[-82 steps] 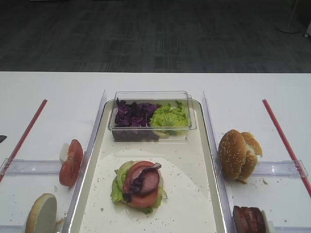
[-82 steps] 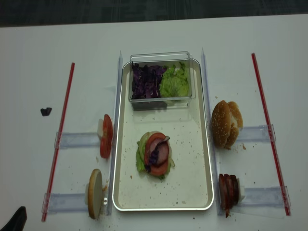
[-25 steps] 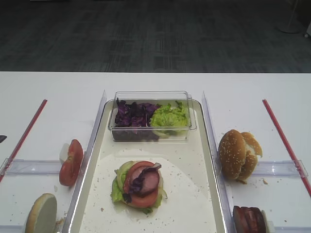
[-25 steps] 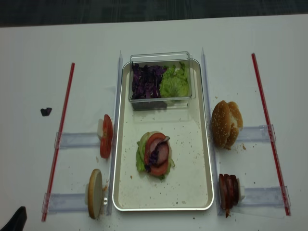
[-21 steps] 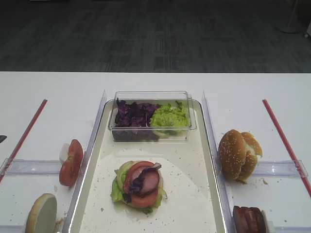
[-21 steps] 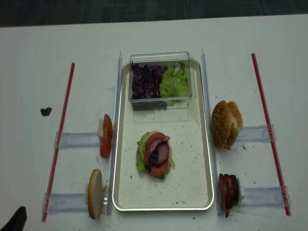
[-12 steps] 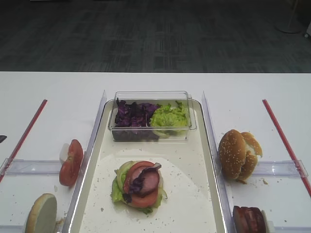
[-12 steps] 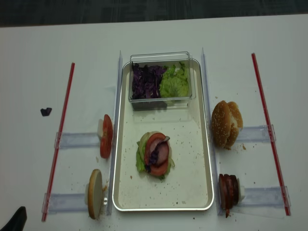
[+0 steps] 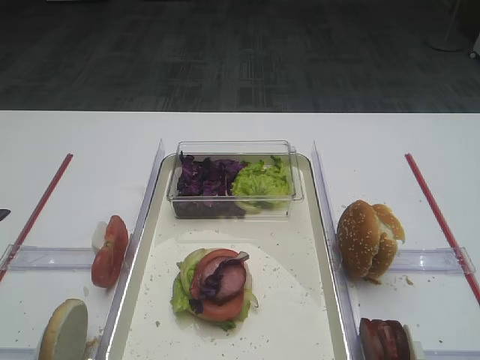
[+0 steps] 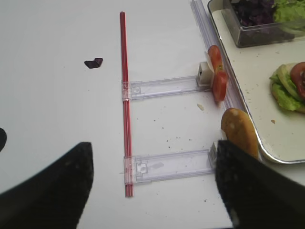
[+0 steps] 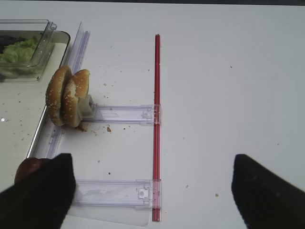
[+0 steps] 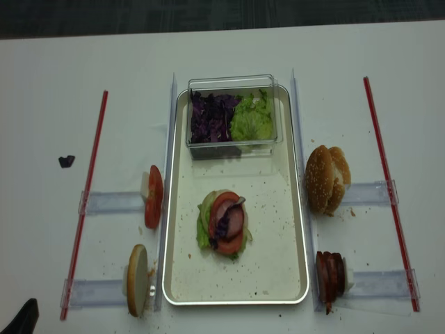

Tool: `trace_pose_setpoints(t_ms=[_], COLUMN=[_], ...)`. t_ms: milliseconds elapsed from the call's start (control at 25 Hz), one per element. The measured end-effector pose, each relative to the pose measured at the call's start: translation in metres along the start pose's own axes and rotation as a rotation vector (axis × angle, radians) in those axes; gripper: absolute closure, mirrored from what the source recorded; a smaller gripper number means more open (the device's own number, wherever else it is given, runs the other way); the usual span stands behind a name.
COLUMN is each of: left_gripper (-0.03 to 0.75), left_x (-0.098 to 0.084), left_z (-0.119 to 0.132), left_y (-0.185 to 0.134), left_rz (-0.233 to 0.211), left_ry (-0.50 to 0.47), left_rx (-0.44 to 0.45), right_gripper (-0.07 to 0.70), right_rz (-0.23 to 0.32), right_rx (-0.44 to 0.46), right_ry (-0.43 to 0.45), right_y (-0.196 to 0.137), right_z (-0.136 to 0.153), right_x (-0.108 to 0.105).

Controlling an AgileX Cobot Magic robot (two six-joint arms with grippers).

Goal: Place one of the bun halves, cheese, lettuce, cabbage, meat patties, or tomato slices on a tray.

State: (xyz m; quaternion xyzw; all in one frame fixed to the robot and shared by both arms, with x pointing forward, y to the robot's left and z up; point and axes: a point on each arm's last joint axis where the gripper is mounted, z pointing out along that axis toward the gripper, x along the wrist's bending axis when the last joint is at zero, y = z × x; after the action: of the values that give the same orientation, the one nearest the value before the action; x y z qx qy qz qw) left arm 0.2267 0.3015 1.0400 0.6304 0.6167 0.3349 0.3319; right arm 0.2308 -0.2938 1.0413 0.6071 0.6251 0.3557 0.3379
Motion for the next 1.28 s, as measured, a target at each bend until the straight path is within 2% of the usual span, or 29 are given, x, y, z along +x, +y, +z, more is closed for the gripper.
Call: trace_pose_setpoints(t_ms=[1280], left_gripper=[0.223], left_x=[0.0000], left_z=[0.0000], left_y=[0.0000], left_rz=[0.000], left_ry=[0.000], left_rx=[0.000], right_gripper=[-0.046], right_rz=[0.004], right_rx=[0.000], right_ry=[0.000], right_y=[0.0000], right_z=[0.0000], right_x=[0.0000])
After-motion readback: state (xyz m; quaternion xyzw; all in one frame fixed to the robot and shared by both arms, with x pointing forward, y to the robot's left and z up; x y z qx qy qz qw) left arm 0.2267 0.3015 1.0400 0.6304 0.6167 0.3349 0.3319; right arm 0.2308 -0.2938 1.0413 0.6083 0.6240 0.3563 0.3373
